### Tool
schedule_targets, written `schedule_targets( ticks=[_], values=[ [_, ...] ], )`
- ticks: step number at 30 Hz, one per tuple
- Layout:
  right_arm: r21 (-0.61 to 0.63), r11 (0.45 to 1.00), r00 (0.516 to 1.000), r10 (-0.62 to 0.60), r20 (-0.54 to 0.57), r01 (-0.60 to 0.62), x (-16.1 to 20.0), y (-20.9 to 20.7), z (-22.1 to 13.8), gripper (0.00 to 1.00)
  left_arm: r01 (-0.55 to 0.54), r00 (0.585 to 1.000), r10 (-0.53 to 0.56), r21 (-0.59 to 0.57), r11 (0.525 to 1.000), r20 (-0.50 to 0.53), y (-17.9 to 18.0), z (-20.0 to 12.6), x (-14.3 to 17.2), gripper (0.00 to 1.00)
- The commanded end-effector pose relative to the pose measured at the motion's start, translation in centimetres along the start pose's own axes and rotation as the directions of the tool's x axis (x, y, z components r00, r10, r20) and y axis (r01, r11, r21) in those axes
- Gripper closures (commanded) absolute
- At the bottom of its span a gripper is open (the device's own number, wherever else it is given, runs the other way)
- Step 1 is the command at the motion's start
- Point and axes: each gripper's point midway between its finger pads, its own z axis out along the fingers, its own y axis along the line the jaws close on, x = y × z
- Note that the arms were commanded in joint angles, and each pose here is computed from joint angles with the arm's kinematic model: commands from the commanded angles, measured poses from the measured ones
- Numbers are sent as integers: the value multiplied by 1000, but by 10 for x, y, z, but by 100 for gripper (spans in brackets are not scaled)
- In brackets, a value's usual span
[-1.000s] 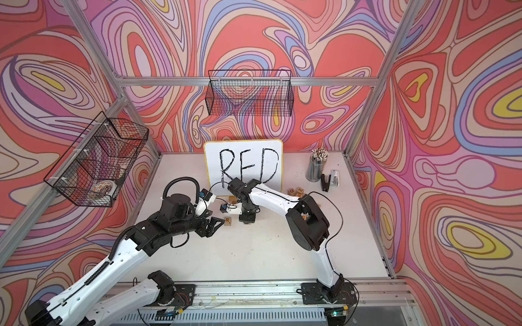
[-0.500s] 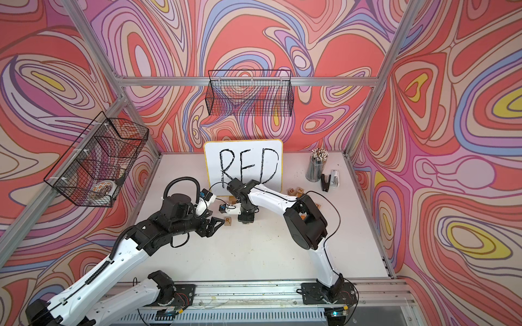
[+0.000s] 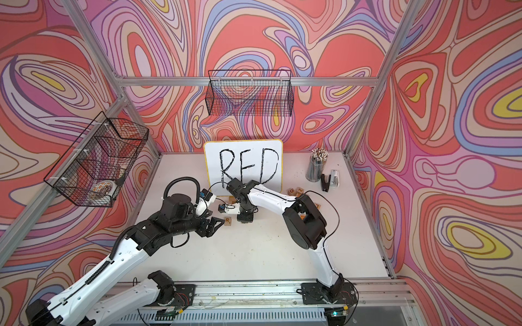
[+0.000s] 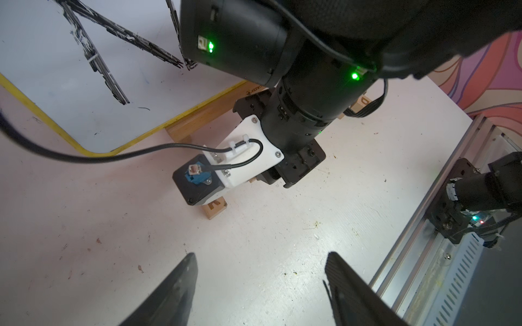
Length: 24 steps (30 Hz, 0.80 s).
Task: Assemble the uppercase word "red" with letter blocks
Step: Place the letter block at the center of the board.
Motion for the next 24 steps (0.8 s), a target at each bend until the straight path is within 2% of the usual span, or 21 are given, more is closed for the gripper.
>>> schedule_targets(
  ticks=[1,24],
  values=[
    [-22,1000,1000,-14,16,14,-6,4,5,80,4,1000,-5,-7,1000,-24,1,2,8,26],
    [-42,999,1000,-26,16,26,-8,13,15,79,6,1000,-6,-6,1000,-20,1,1,8,26]
  ],
)
